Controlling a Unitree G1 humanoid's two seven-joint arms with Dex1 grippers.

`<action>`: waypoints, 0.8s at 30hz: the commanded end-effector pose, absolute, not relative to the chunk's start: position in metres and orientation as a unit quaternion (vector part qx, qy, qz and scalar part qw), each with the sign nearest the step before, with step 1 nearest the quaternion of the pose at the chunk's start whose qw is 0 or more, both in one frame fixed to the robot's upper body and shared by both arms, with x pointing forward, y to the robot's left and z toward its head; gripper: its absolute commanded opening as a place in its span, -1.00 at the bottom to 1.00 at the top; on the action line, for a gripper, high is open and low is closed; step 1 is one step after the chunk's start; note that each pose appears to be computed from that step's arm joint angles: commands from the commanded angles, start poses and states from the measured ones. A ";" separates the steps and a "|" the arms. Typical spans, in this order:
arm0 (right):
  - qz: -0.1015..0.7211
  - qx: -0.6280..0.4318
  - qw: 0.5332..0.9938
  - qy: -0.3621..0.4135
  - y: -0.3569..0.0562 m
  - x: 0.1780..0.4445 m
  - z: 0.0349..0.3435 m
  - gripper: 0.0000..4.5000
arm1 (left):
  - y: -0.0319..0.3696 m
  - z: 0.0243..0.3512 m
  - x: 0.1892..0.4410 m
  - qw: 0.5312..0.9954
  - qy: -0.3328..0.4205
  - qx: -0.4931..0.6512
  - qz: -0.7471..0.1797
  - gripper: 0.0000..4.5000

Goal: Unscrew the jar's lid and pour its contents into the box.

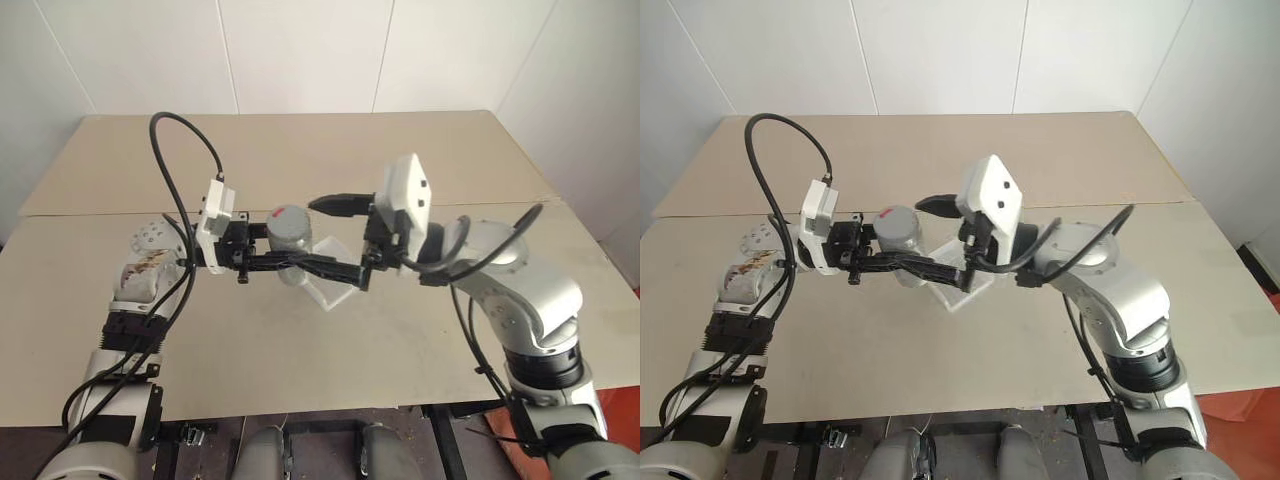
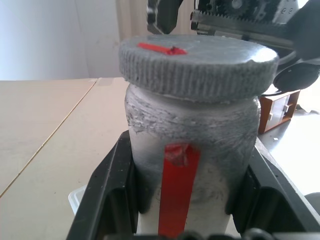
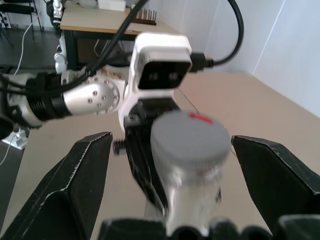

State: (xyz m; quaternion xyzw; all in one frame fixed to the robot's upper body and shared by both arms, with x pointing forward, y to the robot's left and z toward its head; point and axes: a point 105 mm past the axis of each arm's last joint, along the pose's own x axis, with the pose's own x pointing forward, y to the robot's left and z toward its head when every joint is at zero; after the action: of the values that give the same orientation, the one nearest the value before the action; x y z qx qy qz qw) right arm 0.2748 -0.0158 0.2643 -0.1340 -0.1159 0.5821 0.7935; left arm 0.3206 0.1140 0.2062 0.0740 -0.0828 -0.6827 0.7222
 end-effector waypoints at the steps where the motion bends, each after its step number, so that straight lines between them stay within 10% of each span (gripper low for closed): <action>1: 0.563 -0.136 0.805 -0.132 -0.010 0.279 0.277 0.98 | 0.113 0.215 0.317 0.715 -0.101 0.085 -0.686 -0.15; 24: 0.550 -0.133 0.818 -0.104 -0.016 0.289 0.267 0.98 | 0.116 0.214 0.315 0.717 -0.098 0.089 -0.684 -0.15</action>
State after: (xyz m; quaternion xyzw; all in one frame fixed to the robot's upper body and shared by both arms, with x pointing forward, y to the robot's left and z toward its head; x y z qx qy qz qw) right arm 0.2935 -0.0120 0.2560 -0.1298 -0.0798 0.5532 0.8190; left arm 0.3200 0.1171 0.2011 0.0712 -0.0750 -0.6794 0.7264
